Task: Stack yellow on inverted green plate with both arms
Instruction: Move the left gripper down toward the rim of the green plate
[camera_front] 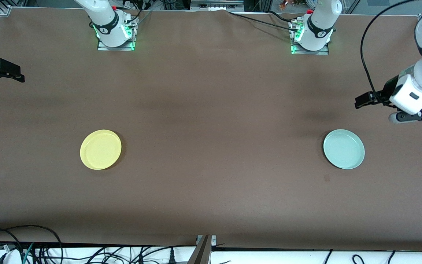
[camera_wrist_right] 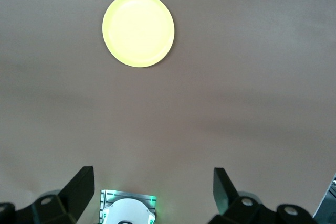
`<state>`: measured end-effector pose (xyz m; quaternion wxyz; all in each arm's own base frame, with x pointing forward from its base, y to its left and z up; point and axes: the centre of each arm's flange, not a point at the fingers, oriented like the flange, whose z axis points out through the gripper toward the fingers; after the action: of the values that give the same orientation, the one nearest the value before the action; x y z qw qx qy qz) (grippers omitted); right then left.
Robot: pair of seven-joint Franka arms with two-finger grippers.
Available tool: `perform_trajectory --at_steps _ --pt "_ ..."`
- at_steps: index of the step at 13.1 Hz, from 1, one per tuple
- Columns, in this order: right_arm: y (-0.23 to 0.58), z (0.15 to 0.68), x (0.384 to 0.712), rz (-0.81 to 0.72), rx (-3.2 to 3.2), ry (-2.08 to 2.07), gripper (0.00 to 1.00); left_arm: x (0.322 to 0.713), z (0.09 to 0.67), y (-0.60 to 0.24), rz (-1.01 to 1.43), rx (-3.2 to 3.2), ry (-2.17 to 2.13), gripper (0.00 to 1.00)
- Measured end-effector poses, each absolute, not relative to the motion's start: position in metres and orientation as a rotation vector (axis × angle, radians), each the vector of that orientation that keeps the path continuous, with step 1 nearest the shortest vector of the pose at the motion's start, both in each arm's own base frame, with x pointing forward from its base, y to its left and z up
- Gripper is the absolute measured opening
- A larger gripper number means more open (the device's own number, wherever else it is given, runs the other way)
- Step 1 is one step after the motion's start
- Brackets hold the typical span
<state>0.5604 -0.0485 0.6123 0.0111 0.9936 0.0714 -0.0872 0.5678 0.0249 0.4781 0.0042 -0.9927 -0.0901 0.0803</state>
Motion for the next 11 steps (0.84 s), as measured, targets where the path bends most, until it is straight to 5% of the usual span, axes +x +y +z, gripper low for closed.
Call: perform_trajectory --at_steps 8,11 --pt "-0.045 0.611 0.56 -0.282 3.097 0.235 1.0 0.592 0.229 0.148 0.254 -3.136 -0.291 1.0" --pt "-0.044 0.61 0.559 -0.298 3.097 0.236 1.0 0.591 0.191 0.168 0.248 -3.164 -0.257 1.0"
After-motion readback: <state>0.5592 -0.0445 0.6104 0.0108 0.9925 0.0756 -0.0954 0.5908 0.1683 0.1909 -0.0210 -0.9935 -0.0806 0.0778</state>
